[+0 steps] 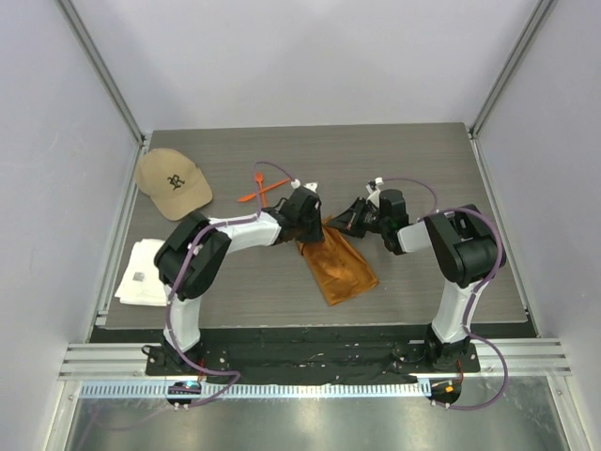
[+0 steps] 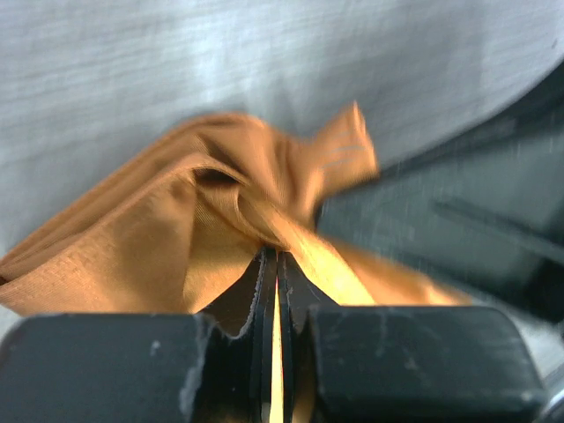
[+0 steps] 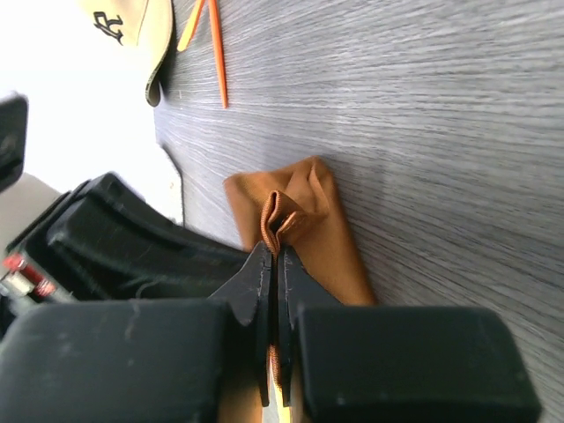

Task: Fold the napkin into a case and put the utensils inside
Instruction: Fold the 2/3-rectangle-folded napkin at the center of the board.

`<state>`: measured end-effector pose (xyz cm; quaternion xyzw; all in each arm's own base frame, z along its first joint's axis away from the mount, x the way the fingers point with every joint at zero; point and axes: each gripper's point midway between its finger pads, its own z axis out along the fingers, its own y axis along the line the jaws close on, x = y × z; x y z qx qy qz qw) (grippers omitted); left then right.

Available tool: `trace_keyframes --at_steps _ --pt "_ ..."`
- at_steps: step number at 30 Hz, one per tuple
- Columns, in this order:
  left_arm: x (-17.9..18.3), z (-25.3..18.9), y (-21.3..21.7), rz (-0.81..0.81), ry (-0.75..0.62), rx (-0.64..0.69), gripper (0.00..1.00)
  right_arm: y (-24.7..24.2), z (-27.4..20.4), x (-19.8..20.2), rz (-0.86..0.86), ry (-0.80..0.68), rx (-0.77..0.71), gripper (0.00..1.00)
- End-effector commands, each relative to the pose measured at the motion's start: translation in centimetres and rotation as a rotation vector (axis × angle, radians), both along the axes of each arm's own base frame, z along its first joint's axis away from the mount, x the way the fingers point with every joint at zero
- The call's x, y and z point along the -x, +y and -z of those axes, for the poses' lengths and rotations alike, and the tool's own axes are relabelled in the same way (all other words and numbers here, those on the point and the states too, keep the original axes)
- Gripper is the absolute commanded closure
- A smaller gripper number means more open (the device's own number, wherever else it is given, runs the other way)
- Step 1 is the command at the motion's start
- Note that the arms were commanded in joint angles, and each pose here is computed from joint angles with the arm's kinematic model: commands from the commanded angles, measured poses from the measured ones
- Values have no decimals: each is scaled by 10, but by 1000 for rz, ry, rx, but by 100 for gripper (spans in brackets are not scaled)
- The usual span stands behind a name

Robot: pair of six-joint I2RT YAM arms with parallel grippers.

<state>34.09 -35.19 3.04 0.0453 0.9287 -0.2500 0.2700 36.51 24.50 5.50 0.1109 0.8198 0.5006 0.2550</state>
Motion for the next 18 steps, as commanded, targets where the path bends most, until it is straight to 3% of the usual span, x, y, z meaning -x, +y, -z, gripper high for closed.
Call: trace_keyframes --at_steps 1,11,18 --pt "8 -34 14 11 -35 -9 92 0 -5 -4 -3 -50 23 99" --pt "22 -14 42 -52 1 -76 94 -1 -6 -3 -17 -54 46 98" --pt "23 -49 61 -113 -110 -42 94 2 -11 -3 -29 -58 56 98"
